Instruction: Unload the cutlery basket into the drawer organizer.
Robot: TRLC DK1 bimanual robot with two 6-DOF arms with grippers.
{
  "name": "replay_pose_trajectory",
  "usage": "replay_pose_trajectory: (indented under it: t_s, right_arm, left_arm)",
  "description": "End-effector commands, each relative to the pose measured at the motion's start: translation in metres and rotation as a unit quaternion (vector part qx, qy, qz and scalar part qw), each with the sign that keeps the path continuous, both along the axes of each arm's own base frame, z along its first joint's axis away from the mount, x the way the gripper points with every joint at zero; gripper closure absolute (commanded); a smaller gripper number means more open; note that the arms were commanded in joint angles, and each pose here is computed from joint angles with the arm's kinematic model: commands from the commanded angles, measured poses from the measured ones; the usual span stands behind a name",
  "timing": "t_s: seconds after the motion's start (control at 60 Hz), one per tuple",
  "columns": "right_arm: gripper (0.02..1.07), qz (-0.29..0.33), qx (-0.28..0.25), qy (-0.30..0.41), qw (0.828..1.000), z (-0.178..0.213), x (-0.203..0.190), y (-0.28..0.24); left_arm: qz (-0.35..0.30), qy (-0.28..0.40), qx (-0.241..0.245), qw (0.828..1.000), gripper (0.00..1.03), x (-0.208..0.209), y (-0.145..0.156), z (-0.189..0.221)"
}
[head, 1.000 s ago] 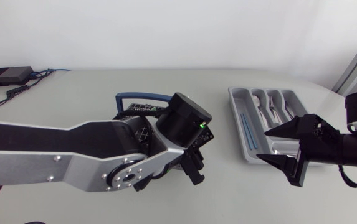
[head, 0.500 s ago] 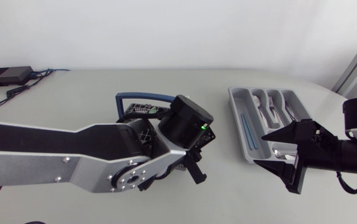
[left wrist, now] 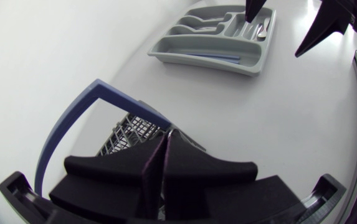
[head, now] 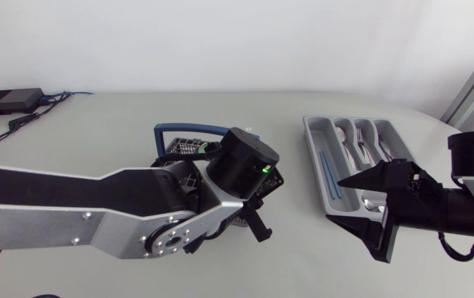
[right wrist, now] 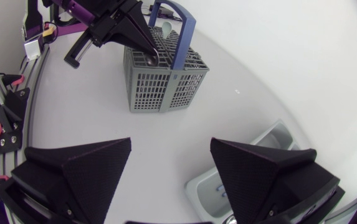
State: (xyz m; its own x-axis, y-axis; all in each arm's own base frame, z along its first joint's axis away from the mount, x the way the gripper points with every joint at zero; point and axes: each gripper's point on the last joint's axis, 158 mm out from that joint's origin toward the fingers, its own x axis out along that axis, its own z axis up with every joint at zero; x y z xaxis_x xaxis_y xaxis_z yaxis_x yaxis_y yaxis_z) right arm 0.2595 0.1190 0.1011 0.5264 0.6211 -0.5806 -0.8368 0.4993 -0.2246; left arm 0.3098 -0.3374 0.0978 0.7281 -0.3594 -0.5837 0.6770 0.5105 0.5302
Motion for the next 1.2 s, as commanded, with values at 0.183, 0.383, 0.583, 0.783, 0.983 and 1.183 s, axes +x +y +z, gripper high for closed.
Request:
replay_pose_trajectory:
  t_s: [0.183, 0.383, 0.583, 0.783, 0.983, 1.183]
  right_arm:
    - [0.11, -0.03, 0.026, -0.006, 0.999, 0.003, -0.004, 0.012]
    - [0.11, -0.028, 0.038, -0.008, 0.999, 0.008, -0.011, 0.026]
    - [0.11, -0.033, 0.052, -0.024, 0.998, 0.022, -0.013, 0.032]
    - [0.11, -0.042, 0.067, -0.034, 0.996, 0.037, -0.013, 0.037]
    - [0.11, -0.056, 0.075, -0.055, 0.994, 0.052, -0.01, 0.042]
    - [0.11, -0.08, 0.081, -0.083, 0.99, 0.069, -0.004, 0.043]
  left_arm:
    - [-0.016, -0.015, 0.0, 1.0, 0.91, -0.007, 0.006, 0.015]
    - [-0.018, -0.035, -0.014, 0.999, 0.91, -0.007, 0.009, 0.039]
    - [-0.017, -0.061, -0.031, 0.998, 0.91, -0.007, 0.015, 0.07]
    - [-0.014, -0.079, -0.051, 0.996, 0.91, -0.009, 0.022, 0.099]
    - [-0.009, -0.104, -0.084, 0.991, 0.91, -0.011, 0.029, 0.142]
    - [-0.01, -0.076, -0.13, 0.988, 0.91, -0.013, 0.023, 0.162]
